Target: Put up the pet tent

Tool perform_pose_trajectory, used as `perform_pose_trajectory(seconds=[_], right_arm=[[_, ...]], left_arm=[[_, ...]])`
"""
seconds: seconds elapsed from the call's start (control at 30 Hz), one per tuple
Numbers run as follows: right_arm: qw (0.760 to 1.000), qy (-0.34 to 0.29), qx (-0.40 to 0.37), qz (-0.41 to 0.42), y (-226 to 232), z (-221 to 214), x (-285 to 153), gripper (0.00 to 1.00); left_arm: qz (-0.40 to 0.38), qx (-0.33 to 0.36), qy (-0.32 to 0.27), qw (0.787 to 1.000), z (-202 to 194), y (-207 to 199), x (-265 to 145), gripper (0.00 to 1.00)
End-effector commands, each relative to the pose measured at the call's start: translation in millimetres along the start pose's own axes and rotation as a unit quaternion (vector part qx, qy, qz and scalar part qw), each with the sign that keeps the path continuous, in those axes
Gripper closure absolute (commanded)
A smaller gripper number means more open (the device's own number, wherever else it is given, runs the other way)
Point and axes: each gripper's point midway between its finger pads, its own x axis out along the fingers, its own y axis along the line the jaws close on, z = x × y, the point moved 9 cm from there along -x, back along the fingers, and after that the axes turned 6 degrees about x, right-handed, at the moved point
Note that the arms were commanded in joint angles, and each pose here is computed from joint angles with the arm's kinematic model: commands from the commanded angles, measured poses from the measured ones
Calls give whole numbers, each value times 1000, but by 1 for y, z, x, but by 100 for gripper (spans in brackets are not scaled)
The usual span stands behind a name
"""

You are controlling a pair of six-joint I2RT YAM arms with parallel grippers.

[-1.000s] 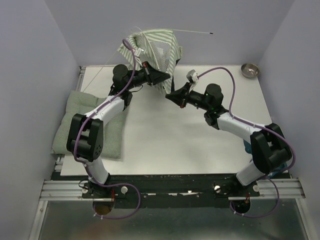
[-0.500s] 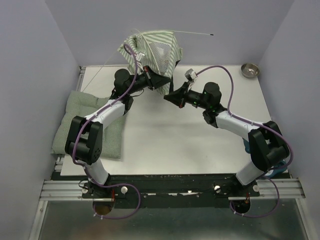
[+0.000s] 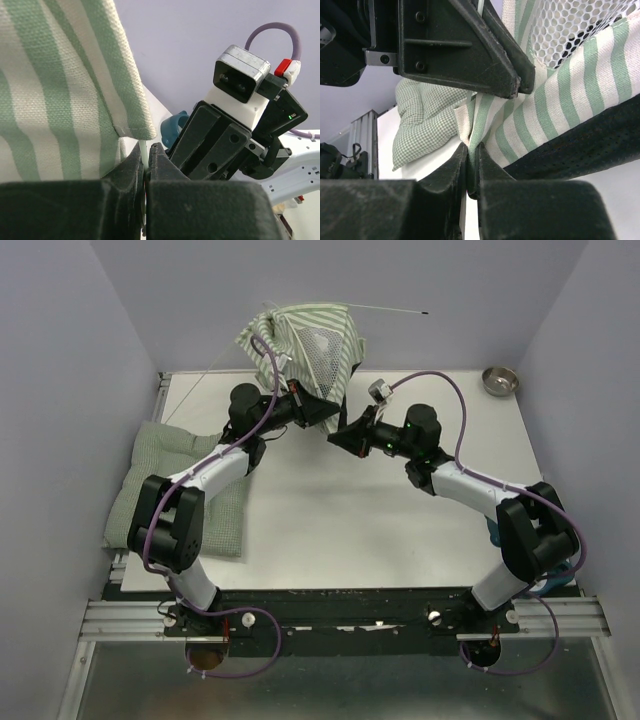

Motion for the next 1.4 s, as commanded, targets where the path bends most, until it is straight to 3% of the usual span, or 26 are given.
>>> perform_pose_trajectory(seconds=[0.0,0.23,0.43,0.67,0.8,0.9,0.97,1.0,1.07,1.13,1.2,1.37], right_arm=[[997,38,43,60,22,-1,3,81],[997,24,44,60,20,6,10,60],[998,22,35,48,12,5,16,62],[999,6,26,24,6,13,24,68],[999,5,32,22,4,15,28,79],[999,5,30,27,5,16,28,99],[999,8,35,23,5,13,26,99],[999,5,34,19,5,14,24,99],[999,6,42,0,3,8,18,99],[999,7,49,-14,0,5,12,99],[999,12,48,-14,0,2,7,99],[998,28,54,12,3,-8,4,99]], left_arm=[[45,40,-45,997,13,10,-6,100],[44,39,-46,997,11,10,-5,100],[43,34,-44,998,11,11,-3,100],[43,36,-37,998,7,11,-2,100],[47,35,-31,998,3,12,-3,100],[52,38,-29,998,4,13,-3,100],[58,41,-21,997,7,13,-2,100],[66,43,-14,997,9,13,-3,94],[86,56,-10,995,15,13,-8,63],[115,51,-12,992,20,13,-20,42],[129,52,-28,990,28,10,-31,34],[120,52,-68,989,43,4,-32,35]])
